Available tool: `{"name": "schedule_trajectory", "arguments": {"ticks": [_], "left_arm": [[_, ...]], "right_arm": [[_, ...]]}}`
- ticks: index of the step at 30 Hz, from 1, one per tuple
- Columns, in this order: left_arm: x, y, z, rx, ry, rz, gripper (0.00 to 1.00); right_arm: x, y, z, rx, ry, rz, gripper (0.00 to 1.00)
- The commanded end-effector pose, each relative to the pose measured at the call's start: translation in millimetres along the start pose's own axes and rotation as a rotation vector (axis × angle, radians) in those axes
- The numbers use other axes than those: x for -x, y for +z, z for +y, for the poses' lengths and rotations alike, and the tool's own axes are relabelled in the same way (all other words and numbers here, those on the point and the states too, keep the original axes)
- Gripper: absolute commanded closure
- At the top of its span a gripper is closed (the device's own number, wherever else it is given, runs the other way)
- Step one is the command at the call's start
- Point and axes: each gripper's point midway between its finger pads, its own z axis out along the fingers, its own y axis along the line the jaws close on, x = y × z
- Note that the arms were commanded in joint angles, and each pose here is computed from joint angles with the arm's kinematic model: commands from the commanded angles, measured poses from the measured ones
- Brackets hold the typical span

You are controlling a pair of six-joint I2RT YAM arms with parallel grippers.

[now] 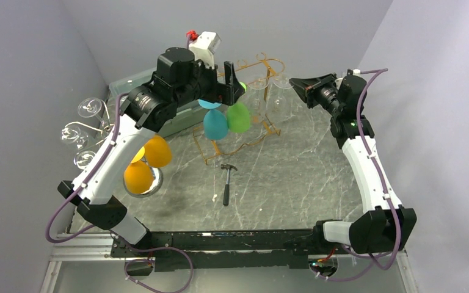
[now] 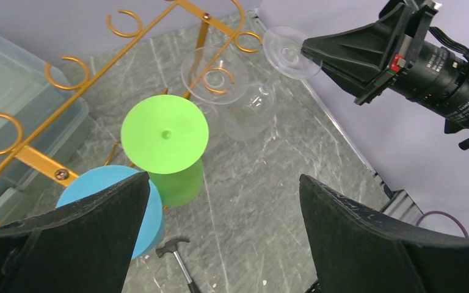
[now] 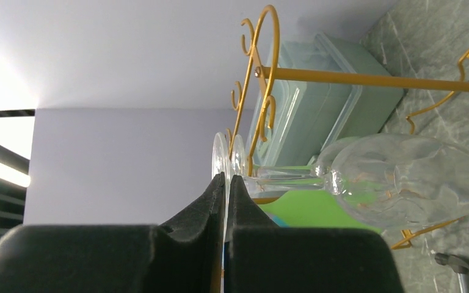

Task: Take the wine glass off the wine glass rack
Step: Pick up the wine glass from the wine rack, then place the wine glass at the center of the board.

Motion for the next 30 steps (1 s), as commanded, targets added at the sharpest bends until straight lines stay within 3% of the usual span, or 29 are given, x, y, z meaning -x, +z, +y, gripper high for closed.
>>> {"name": "schedule_trajectory", "arguments": {"ticks": [1, 13, 19, 30], "left_arm": [[15.8, -10.7, -21.2, -0.118, 0.026, -0.061, 0.03], [9.2, -13.0, -65.0, -0.360, 0.129, -0.126, 0.06], [-0.7, -4.7, -88.3, -0.416, 0.194, -0.234, 0.07], [-16.1, 17.1, -138.6, -0.606, 0.265, -0.444, 0.21]], "right_arm": [[5.0, -17.5, 24.4, 0.050, -0.044, -0.047, 1.00], [-0.8, -50.1, 24.6, 0.008, -0.048, -0.081, 1.00], [-11.4, -77.7, 45.8, 0.035, -0.049, -0.069, 1.00], [-29.1, -131.6, 92.2, 0.100, -0.056, -0.061, 1.00]]}}
